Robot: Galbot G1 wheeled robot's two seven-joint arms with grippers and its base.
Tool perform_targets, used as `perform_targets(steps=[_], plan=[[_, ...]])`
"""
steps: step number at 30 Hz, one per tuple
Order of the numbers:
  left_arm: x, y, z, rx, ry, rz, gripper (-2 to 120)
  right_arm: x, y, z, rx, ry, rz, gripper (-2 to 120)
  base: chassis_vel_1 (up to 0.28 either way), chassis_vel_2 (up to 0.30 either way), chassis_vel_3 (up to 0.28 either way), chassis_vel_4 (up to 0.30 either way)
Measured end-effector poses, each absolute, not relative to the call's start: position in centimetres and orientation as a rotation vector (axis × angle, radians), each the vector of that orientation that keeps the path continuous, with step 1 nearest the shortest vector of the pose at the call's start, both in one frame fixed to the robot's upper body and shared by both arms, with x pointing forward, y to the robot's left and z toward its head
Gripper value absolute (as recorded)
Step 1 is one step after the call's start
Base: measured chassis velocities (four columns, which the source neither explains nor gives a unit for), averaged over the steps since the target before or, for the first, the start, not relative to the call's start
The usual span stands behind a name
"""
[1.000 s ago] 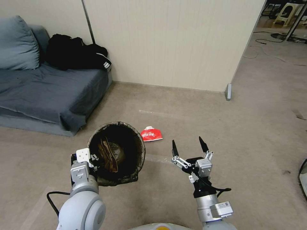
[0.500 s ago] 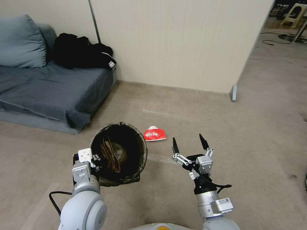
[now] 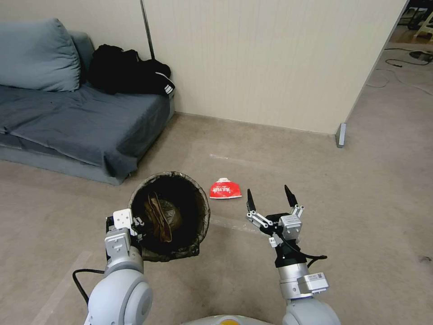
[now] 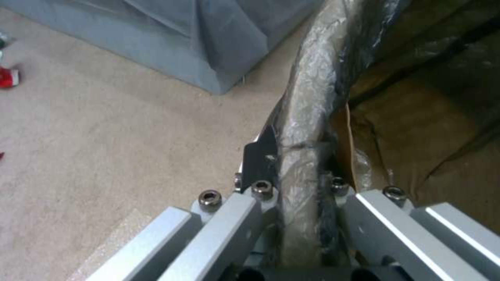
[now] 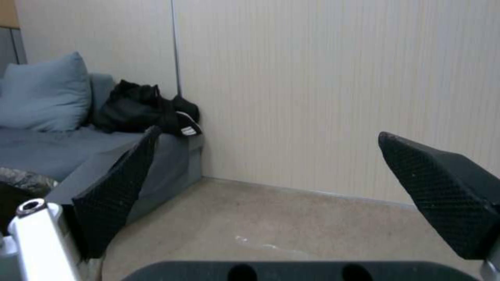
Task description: Pick up the trash bin, then pick up the garbage from the floor and place it into the trash bin.
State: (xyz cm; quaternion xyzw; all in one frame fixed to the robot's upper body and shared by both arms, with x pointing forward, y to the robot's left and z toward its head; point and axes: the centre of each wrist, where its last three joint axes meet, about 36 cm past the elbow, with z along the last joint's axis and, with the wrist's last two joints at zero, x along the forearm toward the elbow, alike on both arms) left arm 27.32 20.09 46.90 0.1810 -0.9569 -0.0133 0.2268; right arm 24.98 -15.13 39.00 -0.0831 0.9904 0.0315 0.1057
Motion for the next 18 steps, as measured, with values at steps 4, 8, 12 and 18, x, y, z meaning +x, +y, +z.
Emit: perform_targets(steps=[4, 8, 12, 18], plan=[[27.28, 20.08, 46.94, 0.499, -2.637, -0.036, 0, 24.96, -15.07, 38.93, -0.247, 2.921, 0.095, 100, 0.0, 0.0, 0.0, 0.0], [27.22, 20.07, 46.96, 0.498, -2.637, -0.035, 0, 24.88, -15.02, 38.85, -0.255, 2.921, 0.094, 100, 0.0, 0.0, 0.0, 0.0], [27.18, 20.03, 47.05, 0.498, -2.638, -0.033, 0, 24.77, -15.01, 38.81, -0.258, 2.923, 0.092, 100, -0.024, 0.02, 0.03, -0.015], [27.15, 20.05, 47.18, 0.503, -2.641, -0.032, 0, 24.67, -15.01, 38.88, -0.262, 2.922, 0.09, 100, -0.119, 0.119, 0.117, -0.116]])
